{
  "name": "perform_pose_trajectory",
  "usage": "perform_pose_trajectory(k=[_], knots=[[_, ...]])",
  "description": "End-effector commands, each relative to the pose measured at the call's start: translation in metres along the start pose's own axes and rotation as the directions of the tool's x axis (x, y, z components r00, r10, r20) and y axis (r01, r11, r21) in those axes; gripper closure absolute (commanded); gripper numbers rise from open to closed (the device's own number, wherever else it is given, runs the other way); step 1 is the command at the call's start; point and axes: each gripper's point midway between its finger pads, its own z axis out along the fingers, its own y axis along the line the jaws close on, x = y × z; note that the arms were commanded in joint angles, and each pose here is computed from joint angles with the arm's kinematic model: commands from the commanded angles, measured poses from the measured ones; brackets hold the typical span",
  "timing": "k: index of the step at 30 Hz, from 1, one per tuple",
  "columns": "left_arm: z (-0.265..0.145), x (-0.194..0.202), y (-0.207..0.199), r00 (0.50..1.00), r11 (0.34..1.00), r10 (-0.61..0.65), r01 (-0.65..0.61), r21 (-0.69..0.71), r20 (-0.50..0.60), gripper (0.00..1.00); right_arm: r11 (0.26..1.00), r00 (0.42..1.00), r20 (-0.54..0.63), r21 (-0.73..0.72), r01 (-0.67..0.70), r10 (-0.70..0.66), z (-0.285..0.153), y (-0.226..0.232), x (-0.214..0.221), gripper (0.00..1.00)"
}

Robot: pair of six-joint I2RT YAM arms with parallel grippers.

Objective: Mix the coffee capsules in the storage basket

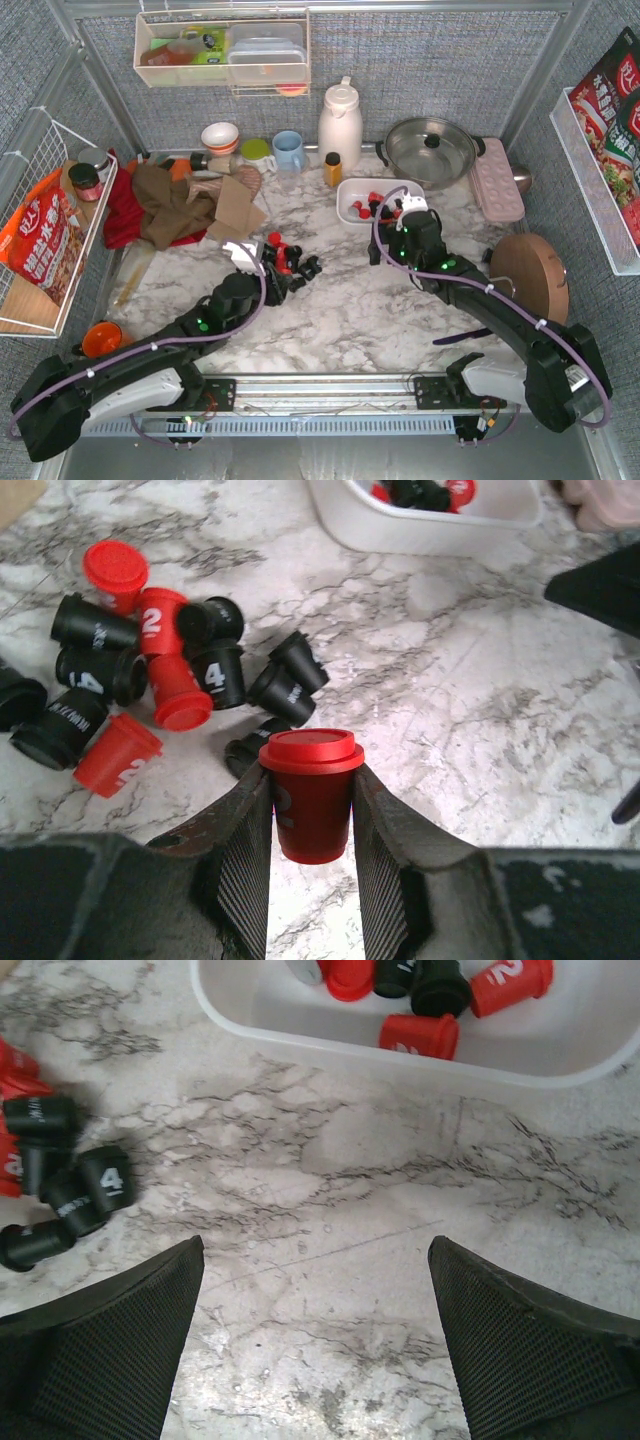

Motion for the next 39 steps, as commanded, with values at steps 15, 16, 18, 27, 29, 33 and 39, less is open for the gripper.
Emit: perform_pose_trajectory(k=[15, 16, 18, 27, 29, 33, 39], knots=[[-0.021, -0.027, -0.067, 0.819, 0.805, 0.33, -0.504, 0.313, 0.47, 0.62, 0.916, 0.973, -0.131, -0.379, 0.13, -0.192, -0.066, 0.104, -0.007, 0.02], [-0.02, -0.027, -0.069, 0.807, 0.793, 0.345, -0.524, 0.311, 0.479, 0.62, 0.907, 0.973, -0.135, -0.405, 0.116, -0.185, -0.071, 0.111, -0.007, 0.02], [-0.018, -0.024, -0.073, 0.782, 0.764, 0.376, -0.565, 0.311, 0.497, 0.62, 0.883, 0.976, -0.148, -0.462, 0.078, -0.163, -0.079, 0.128, -0.005, 0.02], [-0.015, -0.013, -0.097, 0.725, 0.676, 0.443, -0.657, 0.334, 0.528, 0.63, 0.799, 0.979, -0.137, -0.599, 0.041, -0.153, -0.102, 0.177, -0.014, 0.1], [-0.015, -0.014, -0.101, 0.718, 0.669, 0.445, -0.664, 0.335, 0.535, 0.63, 0.788, 0.978, -0.141, -0.615, 0.037, -0.157, -0.103, 0.184, -0.013, 0.12], [-0.017, -0.017, -0.107, 0.707, 0.66, 0.446, -0.674, 0.331, 0.549, 0.63, 0.783, 0.974, -0.155, -0.621, 0.035, -0.167, -0.102, 0.19, -0.007, 0.14], [-0.02, -0.022, -0.115, 0.697, 0.649, 0.437, -0.682, 0.337, 0.569, 0.64, 0.78, 0.968, -0.174, -0.625, 0.034, -0.182, -0.1, 0.193, 0.0, 0.18]])
